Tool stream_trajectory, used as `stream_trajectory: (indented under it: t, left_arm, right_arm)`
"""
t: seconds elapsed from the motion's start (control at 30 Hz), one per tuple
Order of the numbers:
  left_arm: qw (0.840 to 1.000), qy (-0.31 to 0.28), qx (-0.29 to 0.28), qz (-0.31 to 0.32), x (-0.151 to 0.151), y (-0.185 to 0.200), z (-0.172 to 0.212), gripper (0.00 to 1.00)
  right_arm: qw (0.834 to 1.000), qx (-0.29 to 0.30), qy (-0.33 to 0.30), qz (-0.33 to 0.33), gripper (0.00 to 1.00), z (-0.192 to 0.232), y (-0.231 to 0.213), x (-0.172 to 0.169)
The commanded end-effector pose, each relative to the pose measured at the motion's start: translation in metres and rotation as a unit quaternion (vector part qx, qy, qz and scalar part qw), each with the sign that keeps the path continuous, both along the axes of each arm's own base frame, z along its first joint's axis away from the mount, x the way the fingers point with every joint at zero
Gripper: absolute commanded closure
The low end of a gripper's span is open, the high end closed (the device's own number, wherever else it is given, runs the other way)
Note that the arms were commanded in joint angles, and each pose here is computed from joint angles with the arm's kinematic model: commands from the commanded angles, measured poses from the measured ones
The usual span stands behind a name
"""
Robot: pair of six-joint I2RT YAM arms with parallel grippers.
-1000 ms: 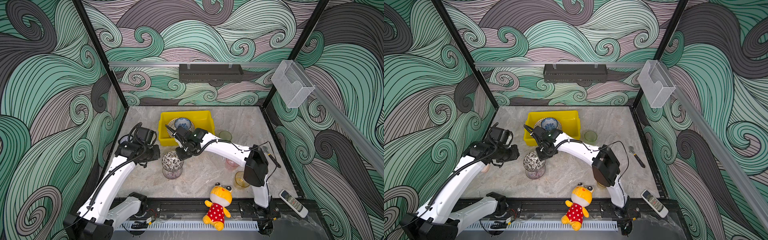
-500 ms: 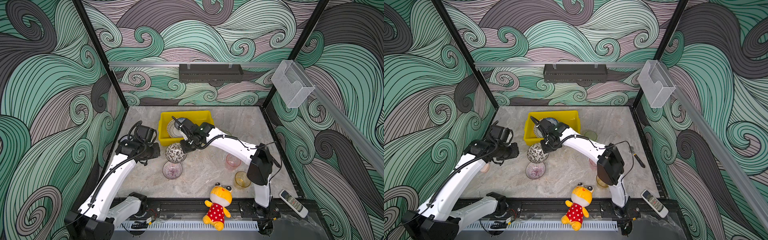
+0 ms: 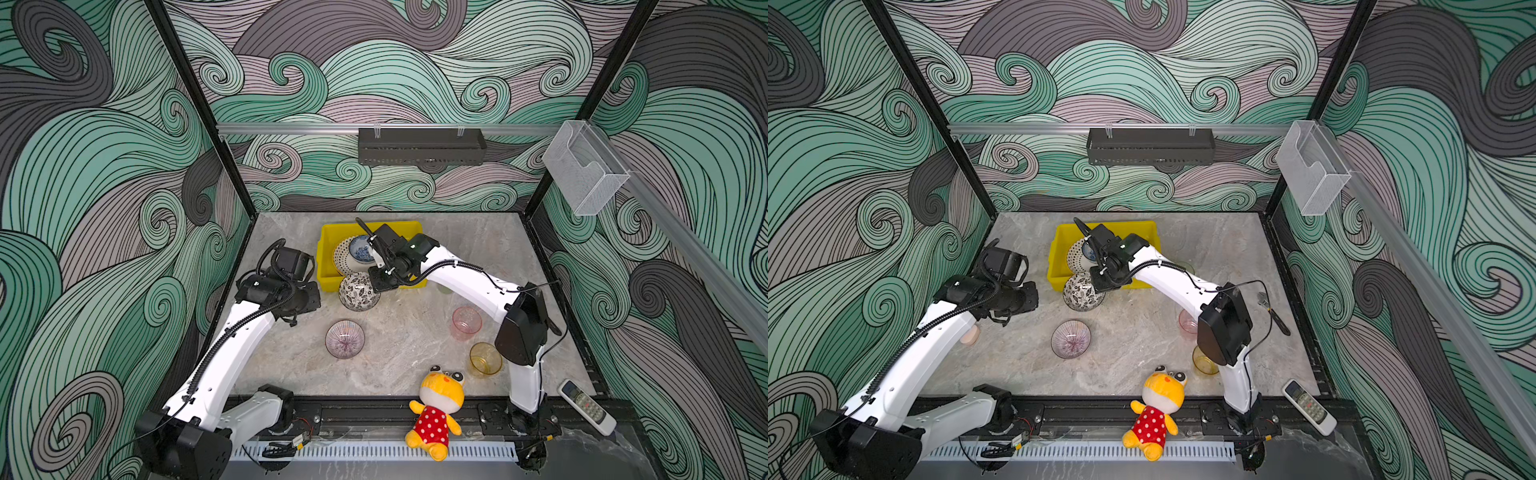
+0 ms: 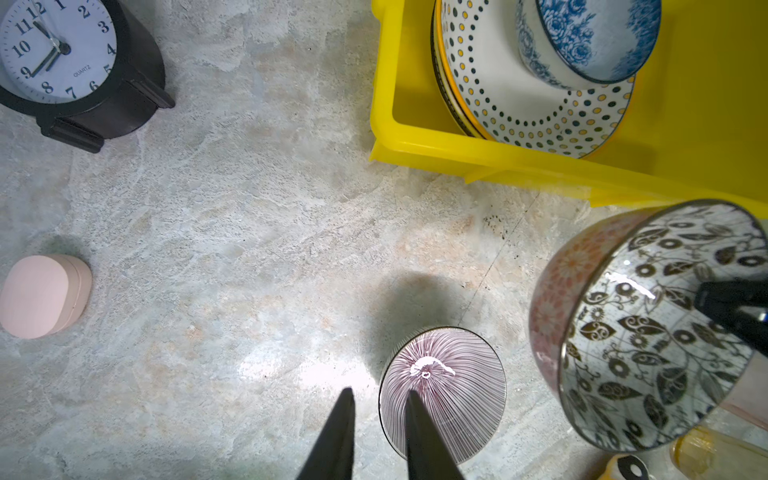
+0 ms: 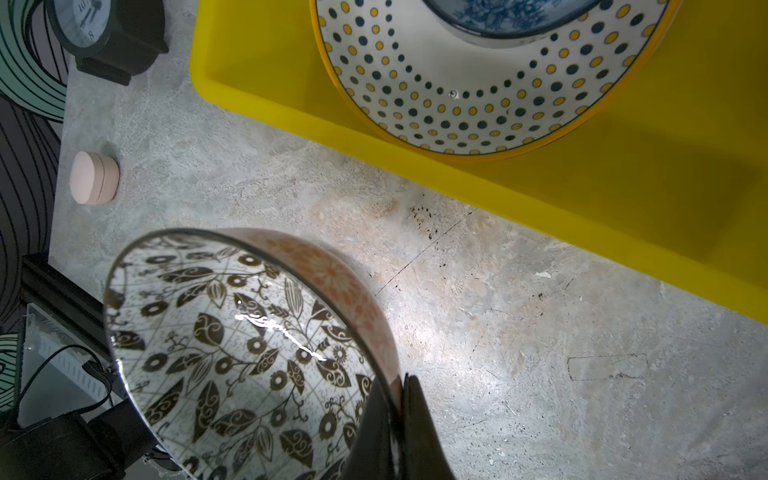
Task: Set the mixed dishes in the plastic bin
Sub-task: 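Carry the leaf-patterned bowl with the right gripper over the yellow bin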
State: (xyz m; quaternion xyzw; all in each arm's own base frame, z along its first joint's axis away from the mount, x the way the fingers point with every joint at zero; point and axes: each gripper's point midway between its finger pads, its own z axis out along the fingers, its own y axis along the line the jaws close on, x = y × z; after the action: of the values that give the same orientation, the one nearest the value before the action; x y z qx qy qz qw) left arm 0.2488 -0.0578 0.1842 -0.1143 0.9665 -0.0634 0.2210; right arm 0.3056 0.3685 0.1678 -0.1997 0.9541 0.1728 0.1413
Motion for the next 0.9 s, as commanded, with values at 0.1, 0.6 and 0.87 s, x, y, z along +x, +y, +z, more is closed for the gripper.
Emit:
stream_trajectory:
  t: [0.1, 0.6, 0.87]
  left_arm:
    - [0.999, -0.027, 0.011, 0.017, 0.016, 0.007, 0.013, 0.75]
    - [0.999, -0.034, 0.016, 0.019, 0.037, 0.010, 0.013, 0.75]
    - [0.999, -0.032, 0.011, 0.014, 0.048, 0.008, 0.011, 0.75]
  right_arm:
    - [0.998, 0.044, -0.034, -0.010, 1.00, 0.039, 0.002, 0.019]
    - [0.997, 0.061, -0.037, -0.042, 1.00, 0.046, -0.008, 0.053]
    - [0.994, 0.071, -0.039, -0.068, 1.00, 0.049, -0.016, 0.075]
